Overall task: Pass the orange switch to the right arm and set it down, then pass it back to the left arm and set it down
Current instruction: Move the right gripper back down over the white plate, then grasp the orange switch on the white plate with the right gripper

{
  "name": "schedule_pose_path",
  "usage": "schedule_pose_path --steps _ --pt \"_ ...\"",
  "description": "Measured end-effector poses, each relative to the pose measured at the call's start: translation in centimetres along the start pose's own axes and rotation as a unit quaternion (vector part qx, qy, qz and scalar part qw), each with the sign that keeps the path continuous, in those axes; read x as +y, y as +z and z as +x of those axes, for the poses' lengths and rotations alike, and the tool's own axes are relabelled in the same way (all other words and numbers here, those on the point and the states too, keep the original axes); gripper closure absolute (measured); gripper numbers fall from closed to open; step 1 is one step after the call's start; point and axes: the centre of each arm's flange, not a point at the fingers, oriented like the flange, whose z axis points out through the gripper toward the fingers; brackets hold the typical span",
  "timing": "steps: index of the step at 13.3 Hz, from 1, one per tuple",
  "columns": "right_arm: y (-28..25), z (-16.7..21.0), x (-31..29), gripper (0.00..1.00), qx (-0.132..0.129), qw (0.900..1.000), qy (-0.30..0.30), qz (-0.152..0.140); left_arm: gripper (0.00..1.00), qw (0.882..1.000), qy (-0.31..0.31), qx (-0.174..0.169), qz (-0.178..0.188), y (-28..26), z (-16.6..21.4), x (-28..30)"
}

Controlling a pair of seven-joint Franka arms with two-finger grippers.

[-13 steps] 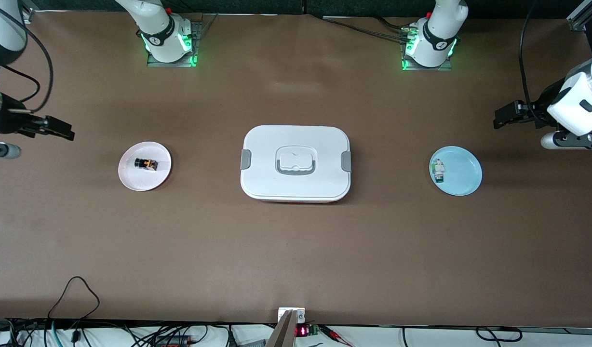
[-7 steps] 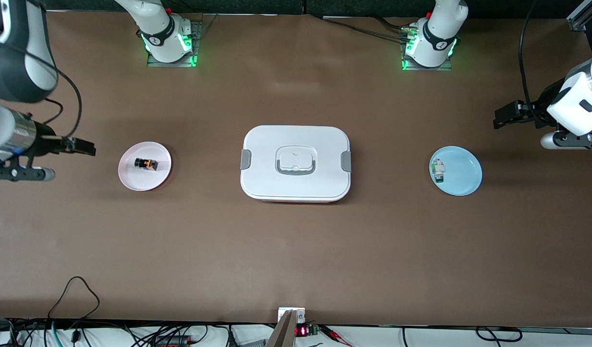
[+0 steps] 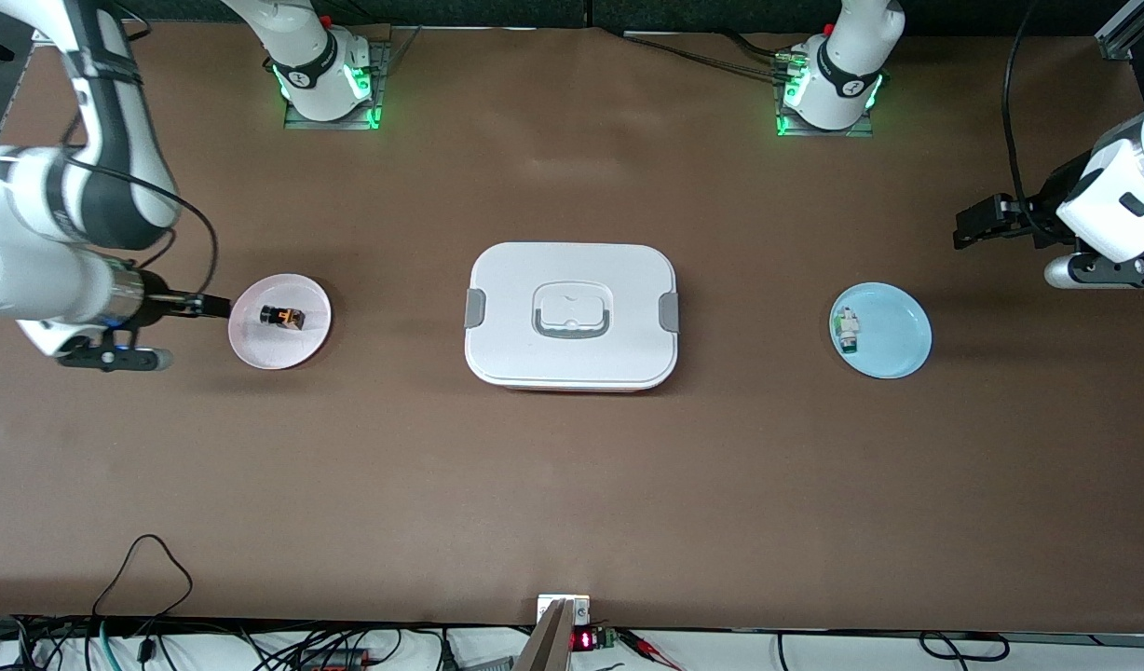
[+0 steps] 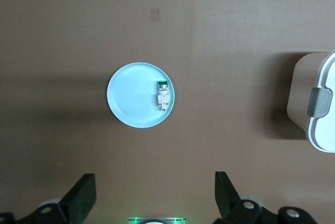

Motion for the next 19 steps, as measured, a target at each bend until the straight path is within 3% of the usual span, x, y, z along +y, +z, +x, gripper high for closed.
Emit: schedule_pose_path --steps 3,11,19 --pt "4.5 -1.1 -0.4 0.00 0.011 1.000 0.012 0.002 0.00 1.000 0.000 0.000 0.000 0.0 0.0 0.0" --pt "9.5 -1.7 -3.2 0.00 0.033 0.999 -0.009 0.001 0.00 1.000 0.000 0.000 0.000 0.0 0.0 0.0" --pt "13.0 -1.6 -3.0 0.00 0.021 1.000 -0.008 -0.001 0.00 1.000 0.000 0.000 0.000 0.0 0.0 0.1"
